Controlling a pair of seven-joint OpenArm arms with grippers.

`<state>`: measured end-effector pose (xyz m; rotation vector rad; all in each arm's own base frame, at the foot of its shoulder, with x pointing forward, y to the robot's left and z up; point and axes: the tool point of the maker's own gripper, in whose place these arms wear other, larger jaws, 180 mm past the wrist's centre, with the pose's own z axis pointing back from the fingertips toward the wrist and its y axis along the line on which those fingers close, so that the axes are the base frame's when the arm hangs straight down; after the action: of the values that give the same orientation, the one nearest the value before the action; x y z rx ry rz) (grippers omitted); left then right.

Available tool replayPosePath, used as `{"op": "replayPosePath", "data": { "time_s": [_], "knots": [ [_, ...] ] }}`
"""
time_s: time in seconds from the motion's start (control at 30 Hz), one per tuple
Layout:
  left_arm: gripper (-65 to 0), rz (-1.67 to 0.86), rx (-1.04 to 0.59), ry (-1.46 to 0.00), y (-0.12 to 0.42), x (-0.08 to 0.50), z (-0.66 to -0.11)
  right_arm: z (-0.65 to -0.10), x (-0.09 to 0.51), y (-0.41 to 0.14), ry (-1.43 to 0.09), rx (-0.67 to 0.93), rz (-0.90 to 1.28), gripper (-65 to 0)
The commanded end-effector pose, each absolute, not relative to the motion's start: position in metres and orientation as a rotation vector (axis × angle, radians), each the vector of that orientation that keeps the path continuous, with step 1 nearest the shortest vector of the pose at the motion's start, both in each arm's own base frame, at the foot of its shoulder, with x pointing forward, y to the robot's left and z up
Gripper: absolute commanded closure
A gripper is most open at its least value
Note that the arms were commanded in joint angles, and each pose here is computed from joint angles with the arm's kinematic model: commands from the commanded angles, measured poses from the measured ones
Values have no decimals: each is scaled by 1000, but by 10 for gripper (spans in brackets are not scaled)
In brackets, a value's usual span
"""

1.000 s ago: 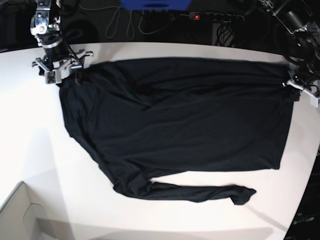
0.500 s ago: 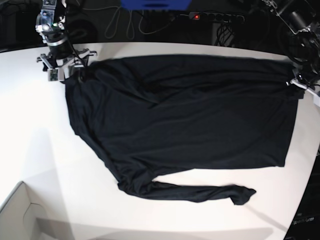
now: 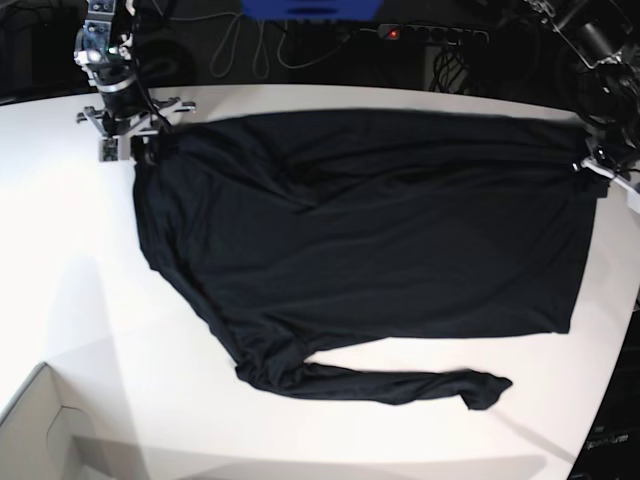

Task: Layout the t-shirt on the table in an organized manner, then fold the t-shirt properly
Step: 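Drag the held shirt edge with both grippers to straighten it, then release the edge and reach both grippers to the shirt's hem corners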

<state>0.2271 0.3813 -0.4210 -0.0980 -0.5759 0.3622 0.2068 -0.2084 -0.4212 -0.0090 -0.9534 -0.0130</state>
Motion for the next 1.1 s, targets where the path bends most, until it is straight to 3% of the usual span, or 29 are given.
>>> {"op": "replayPosePath", "data": {
  "time_s": [0.0, 0.07, 0.37, 0.9, 0.97, 1.07],
  "knots": [
    [-2, 351, -60, -605, 396, 231, -407, -415, 206, -211, -978, -15, -10, -36],
    [-2, 350, -55, -602, 398, 230, -406, -415, 201, -212, -973, -17, -9, -1],
    [-2, 342, -33, -600, 408, 229, -400, -414, 177, -243, -949, -97, -87, 0],
    [-2, 339, -40, -593, 404, 229, -402, -419, 166, -230, -919, -73, -69, 0],
    [-2, 339, -40, -593, 404, 229, -402, -413, 168, -229, -933, -75, -60, -26],
    [-2, 340, -41, -591, 403, 229, -403, -403, 170, -228, -956, -79, -49, -121]
  ]
}}
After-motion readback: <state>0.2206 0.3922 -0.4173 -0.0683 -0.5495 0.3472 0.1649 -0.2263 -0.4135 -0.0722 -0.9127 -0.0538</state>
